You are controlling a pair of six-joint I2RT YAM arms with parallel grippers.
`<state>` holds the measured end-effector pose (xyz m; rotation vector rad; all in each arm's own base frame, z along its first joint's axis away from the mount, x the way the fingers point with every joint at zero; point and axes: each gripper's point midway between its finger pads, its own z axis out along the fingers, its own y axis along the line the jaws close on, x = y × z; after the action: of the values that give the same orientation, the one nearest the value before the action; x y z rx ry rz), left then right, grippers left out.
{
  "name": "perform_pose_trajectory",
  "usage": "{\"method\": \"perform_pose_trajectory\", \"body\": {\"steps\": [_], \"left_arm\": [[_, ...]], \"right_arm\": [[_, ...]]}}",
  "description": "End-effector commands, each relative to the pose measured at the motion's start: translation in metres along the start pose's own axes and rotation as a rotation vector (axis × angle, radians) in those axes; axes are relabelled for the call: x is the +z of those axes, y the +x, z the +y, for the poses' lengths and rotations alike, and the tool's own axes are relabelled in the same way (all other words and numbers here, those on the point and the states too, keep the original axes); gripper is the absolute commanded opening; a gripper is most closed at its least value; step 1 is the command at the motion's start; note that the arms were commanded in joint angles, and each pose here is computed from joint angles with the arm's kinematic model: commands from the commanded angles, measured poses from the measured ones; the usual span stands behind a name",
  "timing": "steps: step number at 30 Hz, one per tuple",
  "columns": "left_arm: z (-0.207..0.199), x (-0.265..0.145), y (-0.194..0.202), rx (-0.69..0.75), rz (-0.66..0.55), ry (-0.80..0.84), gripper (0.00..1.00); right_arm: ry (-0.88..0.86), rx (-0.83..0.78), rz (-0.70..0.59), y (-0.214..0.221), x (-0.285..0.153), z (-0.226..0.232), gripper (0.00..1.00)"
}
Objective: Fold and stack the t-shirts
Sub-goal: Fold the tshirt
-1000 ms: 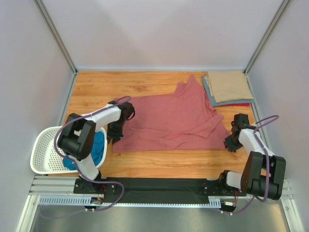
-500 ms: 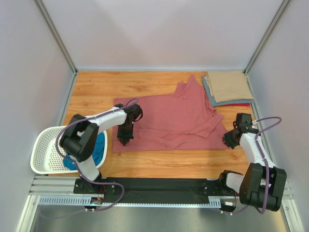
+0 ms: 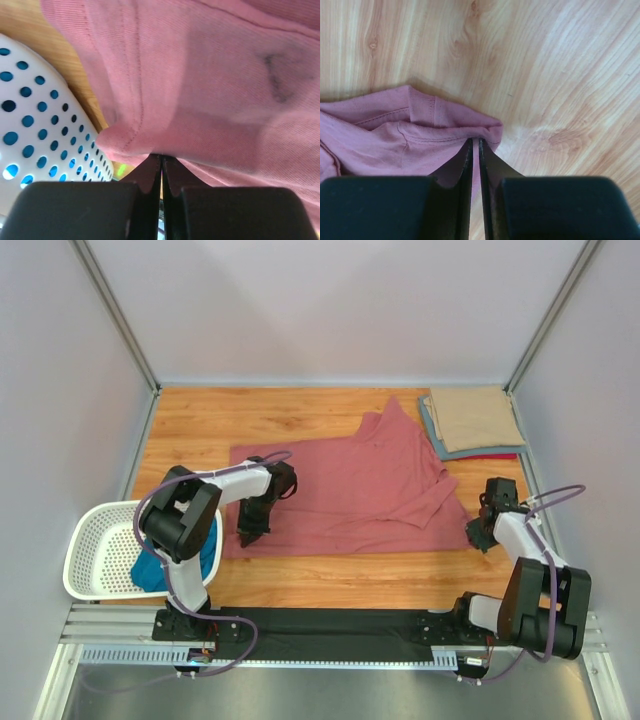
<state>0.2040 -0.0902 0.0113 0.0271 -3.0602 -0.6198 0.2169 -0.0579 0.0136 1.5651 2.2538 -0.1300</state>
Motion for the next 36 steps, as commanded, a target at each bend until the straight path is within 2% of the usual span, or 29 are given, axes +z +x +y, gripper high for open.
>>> {"method": "perform_pose_trajectory", "body": {"steps": [1,4,5,8,11,12,15,16,22,27,28,36], "left_arm": [[0.018,0.007,-0.001,-0.013,-0.020,-0.099,0.02],[0.013,-0.008,-0.006,-0.017,-0.053,-0.030,0.09],[0.012,-0.015,-0.008,-0.012,-0.066,-0.006,0.15],[0.009,-0.044,-0.018,-0.032,-0.131,0.089,0.28],[0.004,-0.084,-0.033,-0.036,-0.223,0.205,0.35],[0.001,-0.094,-0.035,-0.014,-0.237,0.249,0.36],[-0.001,-0.127,-0.040,-0.001,-0.309,0.352,0.39],[0.000,-0.140,-0.043,0.009,-0.355,0.392,0.40],[0.000,-0.181,-0.041,0.026,-0.503,0.560,0.43],[0.003,-0.180,-0.035,0.036,-0.520,0.572,0.44],[0.004,-0.180,-0.035,0.038,-0.522,0.570,0.44],[0.005,-0.171,-0.036,0.053,-0.529,0.543,0.44]], "right_arm": [[0.111,0.011,-0.089,-0.013,0.003,-0.028,0.10],[0.035,-0.013,-0.099,-0.021,-0.012,-0.013,0.11],[0.010,-0.024,-0.095,-0.022,-0.017,-0.008,0.11],[-0.131,-0.060,-0.093,-0.029,-0.047,0.020,0.16],[-0.282,-0.115,-0.044,-0.018,-0.074,0.048,0.22],[-0.324,-0.139,-0.026,-0.010,-0.081,0.057,0.28],[-0.372,-0.170,0.042,0.012,-0.083,0.064,0.37],[-0.408,-0.182,0.100,0.030,-0.083,0.068,0.38],[-0.394,-0.194,0.181,0.072,-0.075,0.075,0.42],[-0.379,-0.197,0.221,0.094,-0.072,0.089,0.42],[-0.362,-0.198,0.182,0.090,-0.070,0.091,0.42],[-0.257,-0.209,0.137,0.095,-0.050,0.087,0.40]]}}
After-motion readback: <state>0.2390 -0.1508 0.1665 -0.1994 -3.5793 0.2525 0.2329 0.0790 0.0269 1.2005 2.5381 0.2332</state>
